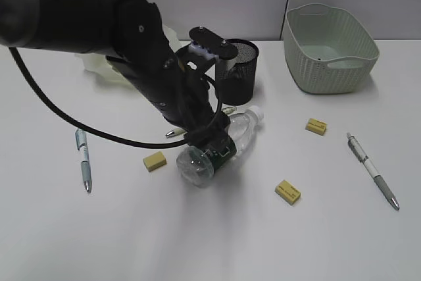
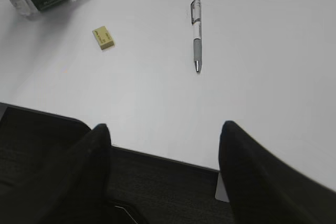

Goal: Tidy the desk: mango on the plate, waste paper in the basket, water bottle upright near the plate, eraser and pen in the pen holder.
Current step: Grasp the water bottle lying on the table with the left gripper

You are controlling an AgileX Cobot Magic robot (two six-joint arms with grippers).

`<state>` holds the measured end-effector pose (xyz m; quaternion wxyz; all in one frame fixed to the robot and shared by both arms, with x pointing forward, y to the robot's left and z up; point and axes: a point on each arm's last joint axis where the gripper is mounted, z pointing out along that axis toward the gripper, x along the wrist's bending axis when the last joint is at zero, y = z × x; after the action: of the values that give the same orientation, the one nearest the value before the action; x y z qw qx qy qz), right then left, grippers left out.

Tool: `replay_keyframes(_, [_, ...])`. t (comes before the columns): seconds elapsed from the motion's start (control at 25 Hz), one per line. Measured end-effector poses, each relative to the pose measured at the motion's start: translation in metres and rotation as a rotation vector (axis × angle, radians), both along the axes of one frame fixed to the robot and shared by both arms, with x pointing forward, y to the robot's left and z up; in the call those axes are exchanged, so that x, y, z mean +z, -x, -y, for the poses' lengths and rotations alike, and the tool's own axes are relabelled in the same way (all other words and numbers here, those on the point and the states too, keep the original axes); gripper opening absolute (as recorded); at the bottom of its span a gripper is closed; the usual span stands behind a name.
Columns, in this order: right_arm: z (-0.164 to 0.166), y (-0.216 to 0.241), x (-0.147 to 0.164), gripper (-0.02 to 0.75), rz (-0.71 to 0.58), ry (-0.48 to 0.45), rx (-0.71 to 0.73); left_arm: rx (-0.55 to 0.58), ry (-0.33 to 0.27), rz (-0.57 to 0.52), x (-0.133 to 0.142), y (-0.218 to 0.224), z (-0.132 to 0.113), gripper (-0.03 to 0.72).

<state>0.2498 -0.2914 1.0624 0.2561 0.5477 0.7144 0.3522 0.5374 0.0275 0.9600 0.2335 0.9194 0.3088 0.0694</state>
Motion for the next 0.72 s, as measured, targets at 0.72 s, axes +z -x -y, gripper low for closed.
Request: replay_keyframes(0.72, [0.000,-0.002,-0.004,0.508,-0.008,0.001,0.000,0.055,-0.042,-0.008,-0.043,-0.037,0.028,0.625])
